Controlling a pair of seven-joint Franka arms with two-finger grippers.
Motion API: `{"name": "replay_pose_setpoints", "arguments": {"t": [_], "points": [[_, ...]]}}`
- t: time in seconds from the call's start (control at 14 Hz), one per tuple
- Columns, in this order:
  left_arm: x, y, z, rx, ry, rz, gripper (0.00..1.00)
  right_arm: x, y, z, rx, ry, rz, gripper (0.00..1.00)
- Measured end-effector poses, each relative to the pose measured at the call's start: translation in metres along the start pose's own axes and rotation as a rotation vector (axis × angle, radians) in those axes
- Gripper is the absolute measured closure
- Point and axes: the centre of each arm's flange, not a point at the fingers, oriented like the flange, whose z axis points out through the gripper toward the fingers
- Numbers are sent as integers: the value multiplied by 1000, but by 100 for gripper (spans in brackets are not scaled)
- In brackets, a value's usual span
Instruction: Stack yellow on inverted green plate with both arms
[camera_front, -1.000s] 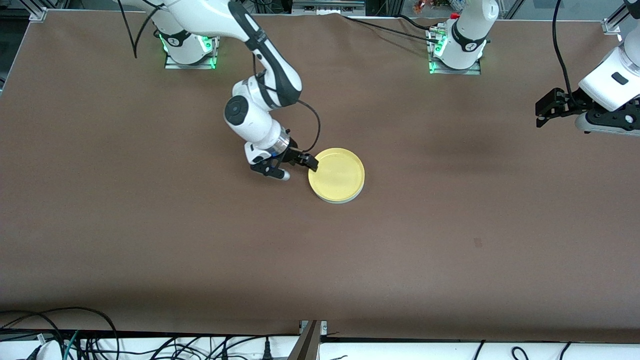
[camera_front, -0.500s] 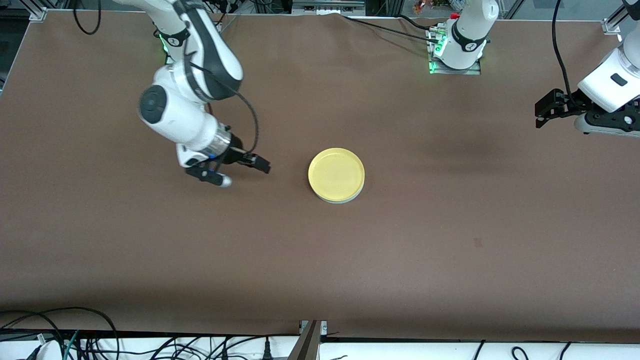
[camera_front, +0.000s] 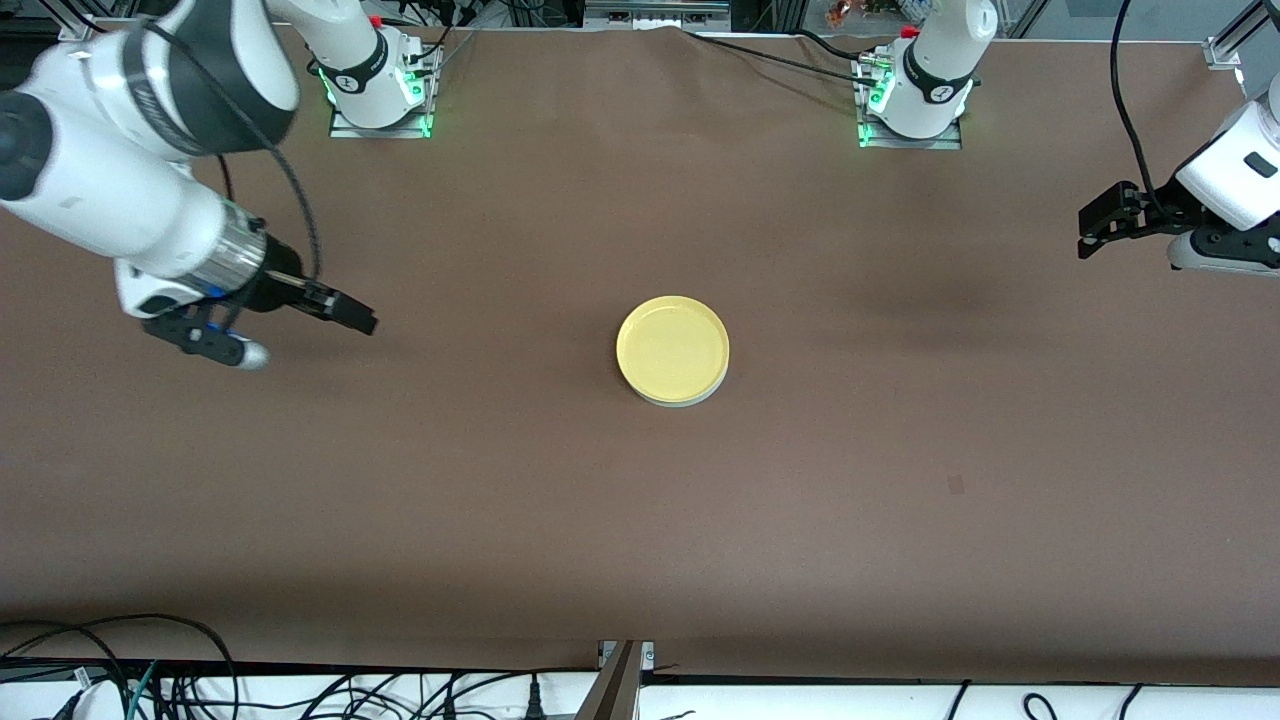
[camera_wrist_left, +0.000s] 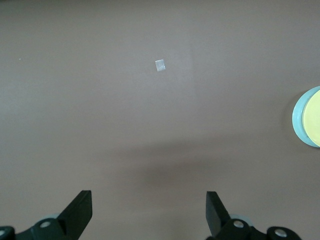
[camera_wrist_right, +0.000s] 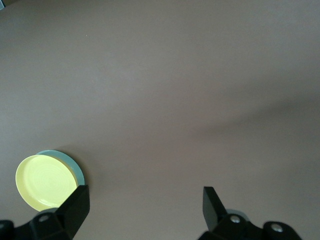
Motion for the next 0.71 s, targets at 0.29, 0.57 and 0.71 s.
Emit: {"name": "replay_pose_setpoints", "arguments": {"t": [0.29, 0.57, 0.71], "points": [[0, 1, 0, 0, 0, 1, 0, 7, 39, -50, -42, 7, -42, 0], [0, 1, 0, 0, 0, 2, 0, -13, 73, -94, -102, -15, -191, 0], [0, 1, 0, 0, 1, 2, 0, -45, 60, -109, -181, -22, -272, 0]]}}
